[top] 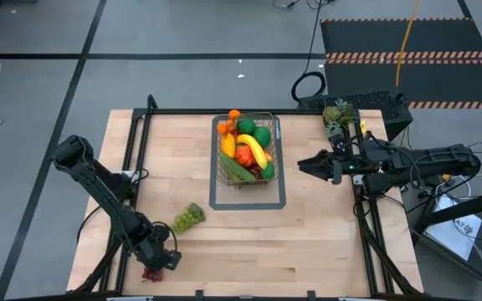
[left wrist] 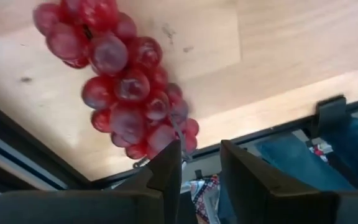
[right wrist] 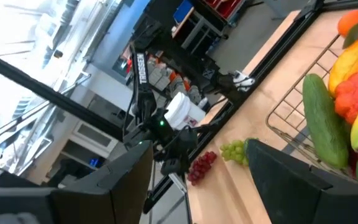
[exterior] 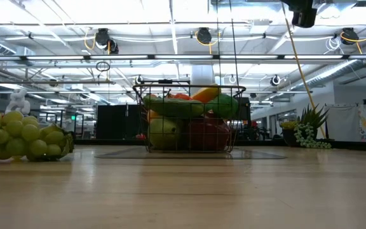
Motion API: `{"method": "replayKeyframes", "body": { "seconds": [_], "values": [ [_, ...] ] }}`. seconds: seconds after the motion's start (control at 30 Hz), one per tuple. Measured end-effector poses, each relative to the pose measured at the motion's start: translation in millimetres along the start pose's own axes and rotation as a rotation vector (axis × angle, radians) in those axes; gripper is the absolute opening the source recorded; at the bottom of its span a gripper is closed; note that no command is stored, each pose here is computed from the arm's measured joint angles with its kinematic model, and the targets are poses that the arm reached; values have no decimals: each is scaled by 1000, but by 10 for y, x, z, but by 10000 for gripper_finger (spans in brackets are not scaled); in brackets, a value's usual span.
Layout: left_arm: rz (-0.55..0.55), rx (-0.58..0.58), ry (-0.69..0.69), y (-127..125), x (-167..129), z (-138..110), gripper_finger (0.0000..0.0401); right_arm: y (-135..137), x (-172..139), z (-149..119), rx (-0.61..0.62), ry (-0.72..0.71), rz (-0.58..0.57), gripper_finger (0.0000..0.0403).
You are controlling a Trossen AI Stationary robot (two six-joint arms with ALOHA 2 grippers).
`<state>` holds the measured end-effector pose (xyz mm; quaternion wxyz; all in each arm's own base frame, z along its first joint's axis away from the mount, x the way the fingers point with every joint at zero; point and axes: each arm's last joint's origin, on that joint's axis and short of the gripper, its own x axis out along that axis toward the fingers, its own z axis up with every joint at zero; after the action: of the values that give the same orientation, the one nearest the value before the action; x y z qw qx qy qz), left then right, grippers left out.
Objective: Build produce basket
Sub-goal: Put the purple grapes into the gold wire basket
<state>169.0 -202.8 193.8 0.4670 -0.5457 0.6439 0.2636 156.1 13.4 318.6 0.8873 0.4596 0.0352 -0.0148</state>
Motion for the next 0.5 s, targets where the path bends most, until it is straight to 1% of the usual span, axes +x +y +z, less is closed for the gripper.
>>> {"method": "replayKeyframes", "body": {
  "seconds": [0.13, 0.33, 0.5],
  "values": [
    [32, -25, -16, 32, 1, 19, 111, 11, -16, 1, 1, 16, 20, 254],
    [43, -33, -24, 42, 5, 27, 111, 20, -43, 11, -6, 9, 30, 254],
    [81, -33, 9, 18, 110, 26, 111, 27, -60, 17, -13, 4, 36, 254]
  ]
}}
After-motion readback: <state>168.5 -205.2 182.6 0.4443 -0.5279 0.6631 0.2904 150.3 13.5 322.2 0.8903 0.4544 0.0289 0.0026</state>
